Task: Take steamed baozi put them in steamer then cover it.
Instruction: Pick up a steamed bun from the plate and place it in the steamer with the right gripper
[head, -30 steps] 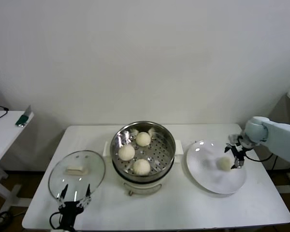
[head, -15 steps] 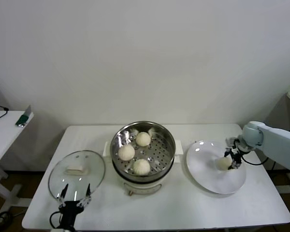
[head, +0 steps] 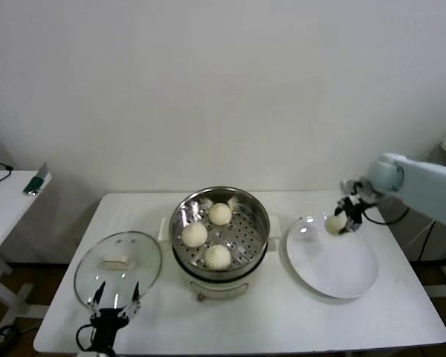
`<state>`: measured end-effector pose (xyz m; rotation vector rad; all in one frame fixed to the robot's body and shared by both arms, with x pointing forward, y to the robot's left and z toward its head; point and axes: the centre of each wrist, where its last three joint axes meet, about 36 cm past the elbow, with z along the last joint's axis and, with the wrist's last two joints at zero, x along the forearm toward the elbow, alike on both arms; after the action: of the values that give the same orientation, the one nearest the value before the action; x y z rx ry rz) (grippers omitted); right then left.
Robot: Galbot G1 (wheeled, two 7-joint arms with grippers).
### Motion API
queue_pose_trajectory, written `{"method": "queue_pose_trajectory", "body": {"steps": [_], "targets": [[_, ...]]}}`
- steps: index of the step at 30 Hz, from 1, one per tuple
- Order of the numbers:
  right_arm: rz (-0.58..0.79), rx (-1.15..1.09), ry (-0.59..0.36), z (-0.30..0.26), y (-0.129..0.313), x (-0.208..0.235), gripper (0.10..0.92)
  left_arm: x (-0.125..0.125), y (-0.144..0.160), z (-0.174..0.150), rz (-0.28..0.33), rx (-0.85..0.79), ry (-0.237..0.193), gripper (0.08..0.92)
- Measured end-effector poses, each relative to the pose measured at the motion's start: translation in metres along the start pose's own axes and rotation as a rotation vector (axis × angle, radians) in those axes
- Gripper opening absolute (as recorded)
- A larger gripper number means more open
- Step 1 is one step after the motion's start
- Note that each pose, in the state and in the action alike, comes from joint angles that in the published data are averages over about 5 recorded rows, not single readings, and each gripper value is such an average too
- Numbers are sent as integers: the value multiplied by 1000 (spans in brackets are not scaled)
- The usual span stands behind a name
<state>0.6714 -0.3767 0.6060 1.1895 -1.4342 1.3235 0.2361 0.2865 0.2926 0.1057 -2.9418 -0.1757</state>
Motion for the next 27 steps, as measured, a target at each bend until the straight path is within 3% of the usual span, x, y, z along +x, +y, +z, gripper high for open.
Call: {"method": "queue_pose_trajectory", "body": {"steps": [6, 12, 18, 27], "targets": [[64, 59, -96, -78, -23, 93, 619, -2, -2, -3, 7, 4, -7, 823], [63, 130, -183, -162, -8, 132, 619, -1, -1, -5, 6, 8, -13, 823], [26, 178, -193, -217, 18, 117, 619, 0, 3, -8, -3, 10, -16, 823], [-22, 206, -142, -253, 45, 52, 619, 4, 5, -10, -6, 8, -16, 823]]}}
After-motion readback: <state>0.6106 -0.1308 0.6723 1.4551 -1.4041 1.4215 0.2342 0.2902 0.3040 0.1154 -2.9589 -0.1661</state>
